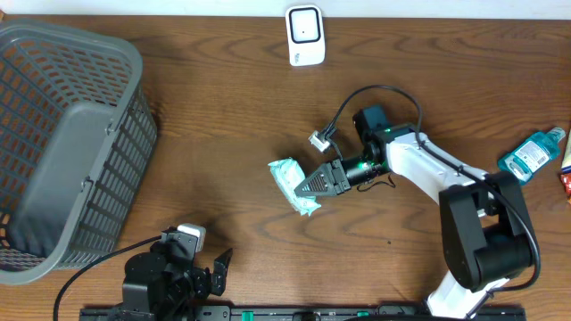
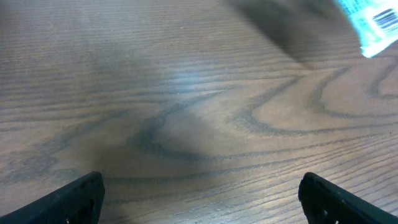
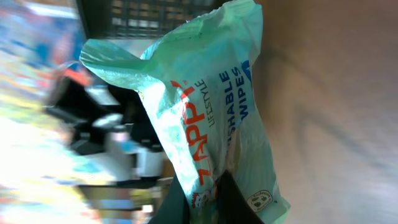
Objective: Scan the item barcode
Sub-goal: 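Lift the wipes packet with the right gripper and reorient it, then raise the wipes packet up to the white scanner window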
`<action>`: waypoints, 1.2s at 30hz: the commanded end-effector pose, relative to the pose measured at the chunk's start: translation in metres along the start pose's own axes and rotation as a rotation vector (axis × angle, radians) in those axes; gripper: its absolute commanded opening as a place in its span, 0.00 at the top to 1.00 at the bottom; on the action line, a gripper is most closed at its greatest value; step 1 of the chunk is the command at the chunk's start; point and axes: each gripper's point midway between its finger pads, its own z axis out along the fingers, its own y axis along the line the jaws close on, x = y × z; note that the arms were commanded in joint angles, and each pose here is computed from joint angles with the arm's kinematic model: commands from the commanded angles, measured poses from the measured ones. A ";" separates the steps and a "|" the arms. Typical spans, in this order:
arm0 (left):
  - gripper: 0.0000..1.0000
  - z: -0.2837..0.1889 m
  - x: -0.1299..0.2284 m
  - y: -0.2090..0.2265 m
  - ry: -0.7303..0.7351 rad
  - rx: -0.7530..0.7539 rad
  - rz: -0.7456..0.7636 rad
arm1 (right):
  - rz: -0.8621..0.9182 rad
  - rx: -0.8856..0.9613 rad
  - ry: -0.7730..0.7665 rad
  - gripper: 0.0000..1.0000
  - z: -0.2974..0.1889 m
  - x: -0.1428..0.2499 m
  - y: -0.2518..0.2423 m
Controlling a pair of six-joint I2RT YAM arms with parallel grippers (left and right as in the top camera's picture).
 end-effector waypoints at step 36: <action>0.01 -0.001 0.002 -0.001 0.006 0.005 -0.002 | -0.409 0.126 -0.140 0.99 -0.042 -0.049 -0.016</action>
